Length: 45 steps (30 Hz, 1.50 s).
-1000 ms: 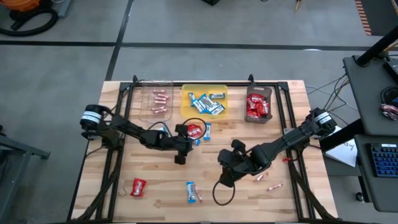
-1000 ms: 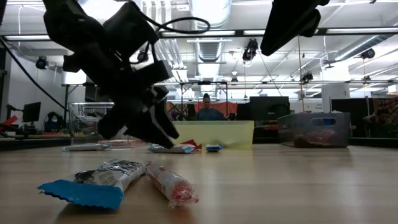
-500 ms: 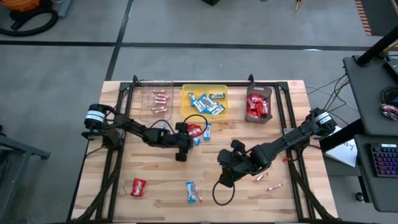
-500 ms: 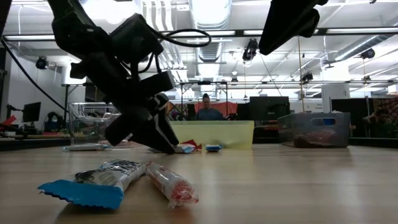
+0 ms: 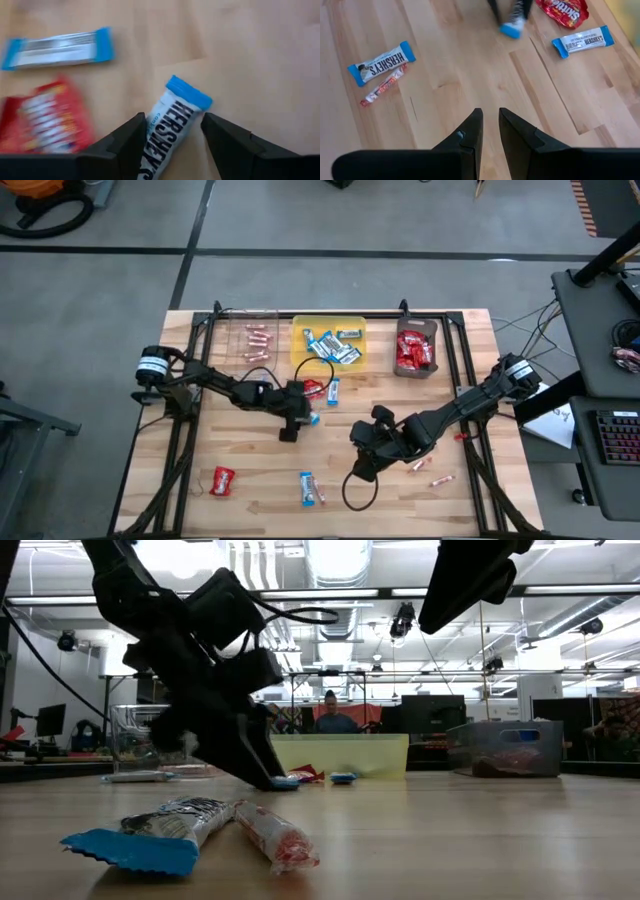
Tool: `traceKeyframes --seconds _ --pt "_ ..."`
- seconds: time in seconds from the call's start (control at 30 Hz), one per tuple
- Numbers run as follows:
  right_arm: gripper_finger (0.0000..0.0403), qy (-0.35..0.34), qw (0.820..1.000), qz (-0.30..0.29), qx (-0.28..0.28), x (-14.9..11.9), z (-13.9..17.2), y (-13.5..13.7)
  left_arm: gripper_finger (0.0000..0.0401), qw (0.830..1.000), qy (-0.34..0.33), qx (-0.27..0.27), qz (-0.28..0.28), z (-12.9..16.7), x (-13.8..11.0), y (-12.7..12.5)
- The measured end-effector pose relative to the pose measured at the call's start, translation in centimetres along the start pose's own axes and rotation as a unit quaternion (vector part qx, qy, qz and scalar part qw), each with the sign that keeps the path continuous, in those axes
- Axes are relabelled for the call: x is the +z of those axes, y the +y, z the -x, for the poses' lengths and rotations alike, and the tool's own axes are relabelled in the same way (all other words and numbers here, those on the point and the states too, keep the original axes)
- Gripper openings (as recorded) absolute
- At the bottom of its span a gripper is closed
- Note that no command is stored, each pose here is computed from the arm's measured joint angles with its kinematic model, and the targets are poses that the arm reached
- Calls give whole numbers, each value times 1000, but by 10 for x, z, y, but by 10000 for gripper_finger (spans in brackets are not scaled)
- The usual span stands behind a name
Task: Sort candy
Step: Put the white chocolate into the yellow bin
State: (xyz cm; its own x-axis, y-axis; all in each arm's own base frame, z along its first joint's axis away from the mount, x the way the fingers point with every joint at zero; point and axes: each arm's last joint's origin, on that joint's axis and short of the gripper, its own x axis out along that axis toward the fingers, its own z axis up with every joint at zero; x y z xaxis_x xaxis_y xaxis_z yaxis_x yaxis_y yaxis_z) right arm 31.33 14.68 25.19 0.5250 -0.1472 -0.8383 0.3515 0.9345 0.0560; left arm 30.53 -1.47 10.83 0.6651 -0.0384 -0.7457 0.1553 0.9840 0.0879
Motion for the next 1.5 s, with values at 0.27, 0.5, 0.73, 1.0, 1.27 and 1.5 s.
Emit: traceKeyframes --seconds 0.27,0.5,0.73,1.0,1.27,1.5 --pt "57 1 1000 0 0 -1 -1 0 190 999 -3 -52 -14 4 3 -4" --pt "57 1 1000 0 0 -1 -2 0 179 996 12 -59 -68 2 -3 -5" --pt "57 -5 1000 -2 4 -1 -2 1 83 996 11 -58 -72 3 -3 -5" --pt "57 -4 1000 -1 4 -1 -2 0 28 996 -2 -79 -52 10 3 -6" --pt "57 -4 1000 -1 4 -1 -2 0 35 993 -68 -79 -58 43 24 -4" --pt "57 -4 1000 3 4 -1 -2 0 36 986 -143 55 -63 88 53 9"
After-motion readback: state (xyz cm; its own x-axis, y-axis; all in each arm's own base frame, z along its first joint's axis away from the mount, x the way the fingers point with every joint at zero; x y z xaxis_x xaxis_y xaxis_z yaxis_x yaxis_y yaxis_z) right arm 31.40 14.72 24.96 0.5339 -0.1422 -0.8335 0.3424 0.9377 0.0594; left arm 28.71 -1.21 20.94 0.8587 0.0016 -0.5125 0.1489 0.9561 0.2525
